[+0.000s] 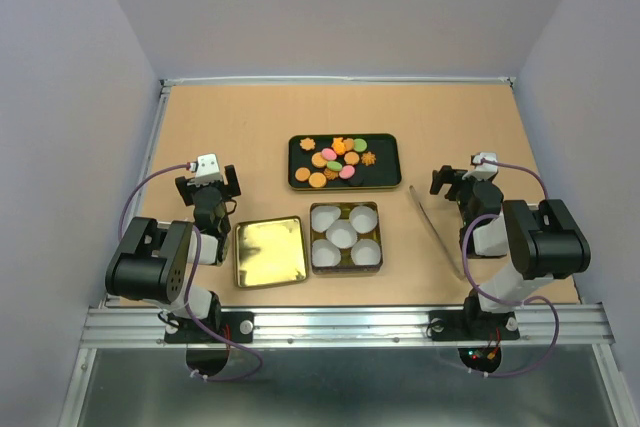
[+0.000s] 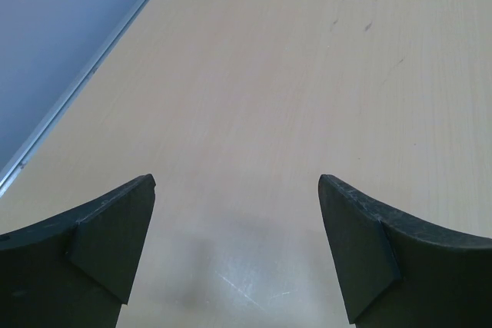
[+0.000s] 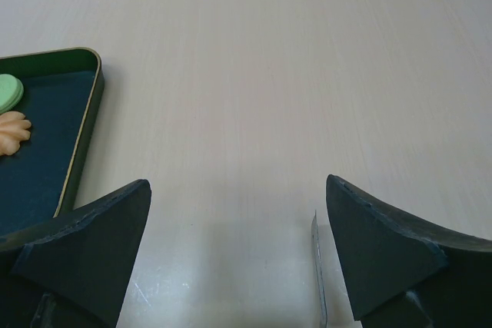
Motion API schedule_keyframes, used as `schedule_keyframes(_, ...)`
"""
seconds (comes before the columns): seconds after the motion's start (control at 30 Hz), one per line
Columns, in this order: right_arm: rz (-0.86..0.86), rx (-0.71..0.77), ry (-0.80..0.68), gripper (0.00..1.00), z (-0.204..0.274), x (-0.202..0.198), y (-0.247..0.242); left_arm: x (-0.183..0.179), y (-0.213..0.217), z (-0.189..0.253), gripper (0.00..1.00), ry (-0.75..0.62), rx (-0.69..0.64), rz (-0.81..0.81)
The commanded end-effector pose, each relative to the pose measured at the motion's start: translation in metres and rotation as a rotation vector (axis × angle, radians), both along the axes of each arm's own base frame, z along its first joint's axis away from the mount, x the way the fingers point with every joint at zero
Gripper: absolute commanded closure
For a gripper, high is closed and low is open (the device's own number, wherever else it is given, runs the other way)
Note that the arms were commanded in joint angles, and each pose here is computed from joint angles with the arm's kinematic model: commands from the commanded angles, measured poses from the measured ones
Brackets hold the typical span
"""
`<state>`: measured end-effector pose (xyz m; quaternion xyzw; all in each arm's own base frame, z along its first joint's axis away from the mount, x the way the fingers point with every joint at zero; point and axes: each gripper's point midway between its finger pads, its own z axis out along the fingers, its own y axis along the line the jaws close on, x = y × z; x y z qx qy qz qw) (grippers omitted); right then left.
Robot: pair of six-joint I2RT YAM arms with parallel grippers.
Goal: Pack the cookies
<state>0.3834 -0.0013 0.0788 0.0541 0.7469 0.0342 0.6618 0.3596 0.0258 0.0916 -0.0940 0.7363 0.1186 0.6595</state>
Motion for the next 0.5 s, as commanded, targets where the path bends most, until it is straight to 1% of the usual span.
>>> schedule_keyframes(0.0, -0.002, -0.018, -0.054, 0.00, 0.012, 0.000, -0.002, 0.008, 0.003, 0.086, 0.01, -0.351, -0.037, 0.019)
schedule_keyframes(0.4, -0.013, -0.017, -0.058, 0.00, 0.014, 0.000, -0.005, 0.009, 0.002, 0.086, 0.01, -0.350, -0.036, 0.016)
schedule_keyframes(0.43, -0.037, -0.006, -0.065, 0.00, 0.017, 0.000, -0.008, 0.009, 0.003, 0.086, 0.01, -0.350, -0.036, 0.018)
schedule_keyframes(0.47, -0.135, 0.027, -0.076, 0.00, 0.021, -0.001, -0.023, 0.009, 0.003, 0.086, 0.01, -0.351, -0.037, 0.018)
